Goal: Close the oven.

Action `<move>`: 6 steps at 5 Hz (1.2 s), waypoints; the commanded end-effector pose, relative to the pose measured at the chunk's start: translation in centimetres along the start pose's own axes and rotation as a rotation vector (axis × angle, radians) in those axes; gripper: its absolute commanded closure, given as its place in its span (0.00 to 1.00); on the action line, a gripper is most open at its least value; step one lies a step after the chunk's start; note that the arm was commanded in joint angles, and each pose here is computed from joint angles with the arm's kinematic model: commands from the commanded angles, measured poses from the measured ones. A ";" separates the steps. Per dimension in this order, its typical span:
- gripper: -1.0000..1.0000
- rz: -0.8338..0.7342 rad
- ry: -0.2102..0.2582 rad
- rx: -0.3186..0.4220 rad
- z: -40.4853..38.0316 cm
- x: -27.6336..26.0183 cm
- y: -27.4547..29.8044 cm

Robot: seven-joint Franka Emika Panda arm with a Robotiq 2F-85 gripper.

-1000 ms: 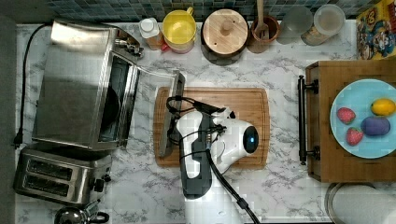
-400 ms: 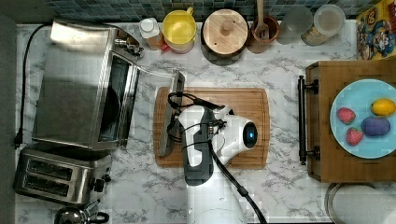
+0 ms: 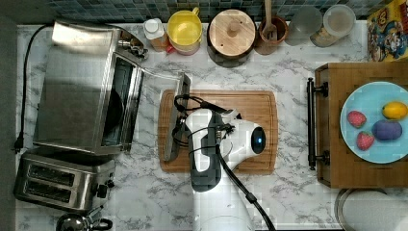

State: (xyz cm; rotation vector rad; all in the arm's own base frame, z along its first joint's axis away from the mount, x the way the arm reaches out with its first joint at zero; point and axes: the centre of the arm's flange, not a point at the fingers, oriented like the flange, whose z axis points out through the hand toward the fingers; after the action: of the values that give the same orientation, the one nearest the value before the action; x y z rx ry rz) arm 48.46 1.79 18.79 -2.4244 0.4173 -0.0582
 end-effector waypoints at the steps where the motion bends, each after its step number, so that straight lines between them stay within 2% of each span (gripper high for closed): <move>1: 1.00 -0.364 0.052 0.138 -2.7 -0.6 -20.6; 2: 1.00 -0.398 0.051 0.152 -3.8 -1.3 -22.8; 3: 1.00 -0.447 0.070 0.103 -4.3 -1.9 -25.1; 4: 1.00 -0.457 0.052 0.039 -3.7 -2.0 -27.4; 5: 1.00 -0.459 0.048 -0.064 -2.4 -2.4 -29.7; 6: 1.00 -0.472 0.073 -0.131 -3.5 -2.6 -31.3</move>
State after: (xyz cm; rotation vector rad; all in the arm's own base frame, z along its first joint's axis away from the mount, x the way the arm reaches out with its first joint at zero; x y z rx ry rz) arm 51.78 9.70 29.40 -2.7418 0.0718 -0.1098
